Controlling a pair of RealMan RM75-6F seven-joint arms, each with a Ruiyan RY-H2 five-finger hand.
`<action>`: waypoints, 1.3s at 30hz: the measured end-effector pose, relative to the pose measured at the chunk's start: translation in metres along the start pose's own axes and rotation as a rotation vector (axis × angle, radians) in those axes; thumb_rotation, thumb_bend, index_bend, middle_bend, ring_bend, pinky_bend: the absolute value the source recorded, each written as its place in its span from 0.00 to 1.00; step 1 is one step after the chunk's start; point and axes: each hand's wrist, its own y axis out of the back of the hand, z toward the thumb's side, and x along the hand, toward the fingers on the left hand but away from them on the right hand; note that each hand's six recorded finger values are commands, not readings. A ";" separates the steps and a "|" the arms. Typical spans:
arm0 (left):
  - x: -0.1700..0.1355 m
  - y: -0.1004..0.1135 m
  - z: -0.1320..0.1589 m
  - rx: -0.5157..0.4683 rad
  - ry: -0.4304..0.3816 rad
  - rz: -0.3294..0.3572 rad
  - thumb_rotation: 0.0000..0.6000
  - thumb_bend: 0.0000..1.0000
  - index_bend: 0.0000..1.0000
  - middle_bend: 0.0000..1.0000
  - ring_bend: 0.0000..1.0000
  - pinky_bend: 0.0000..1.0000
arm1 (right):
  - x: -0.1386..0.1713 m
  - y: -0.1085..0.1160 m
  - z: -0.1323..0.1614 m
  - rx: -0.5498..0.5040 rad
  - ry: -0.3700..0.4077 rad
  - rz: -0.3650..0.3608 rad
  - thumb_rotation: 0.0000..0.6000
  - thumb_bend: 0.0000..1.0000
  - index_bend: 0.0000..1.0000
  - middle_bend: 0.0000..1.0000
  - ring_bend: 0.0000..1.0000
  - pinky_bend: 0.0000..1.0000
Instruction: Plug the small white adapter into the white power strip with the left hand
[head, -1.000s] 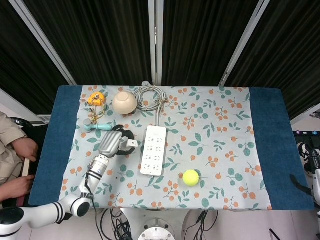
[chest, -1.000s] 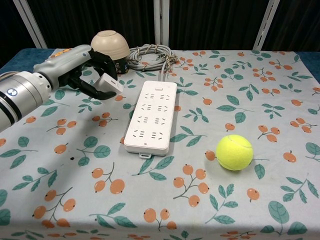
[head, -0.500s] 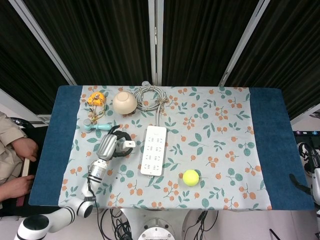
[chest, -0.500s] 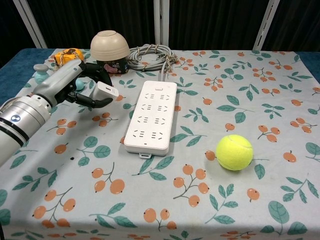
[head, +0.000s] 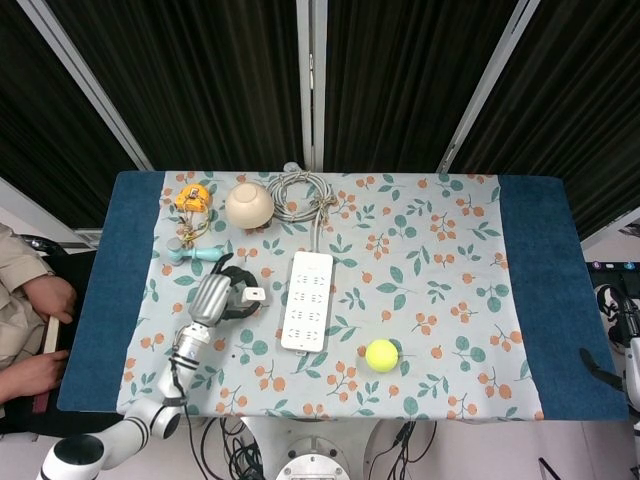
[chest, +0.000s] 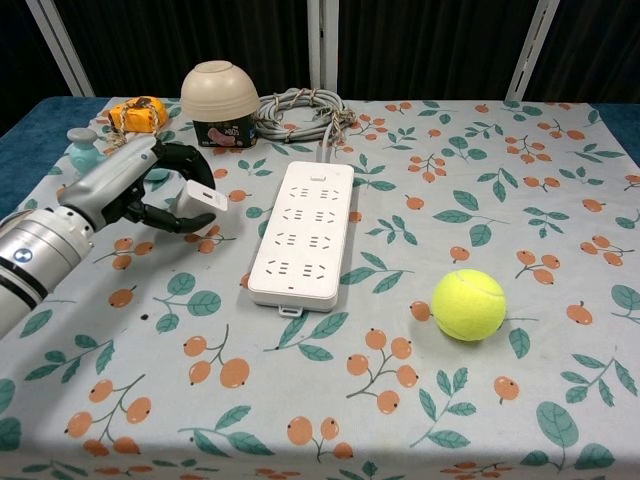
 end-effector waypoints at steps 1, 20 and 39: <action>0.000 0.000 -0.001 0.004 0.001 -0.004 1.00 0.23 0.55 0.53 0.30 0.08 | 0.000 0.000 0.000 0.000 0.000 0.000 1.00 0.15 0.00 0.14 0.00 0.07; -0.006 0.005 -0.009 0.070 0.015 -0.043 1.00 0.24 0.40 0.41 0.21 0.06 | 0.002 0.000 0.000 -0.002 -0.004 0.000 1.00 0.15 0.00 0.15 0.00 0.07; -0.012 0.025 0.002 0.312 -0.014 -0.089 1.00 0.24 0.29 0.30 0.15 0.05 | 0.002 0.001 0.000 -0.001 -0.001 -0.001 1.00 0.16 0.00 0.16 0.00 0.07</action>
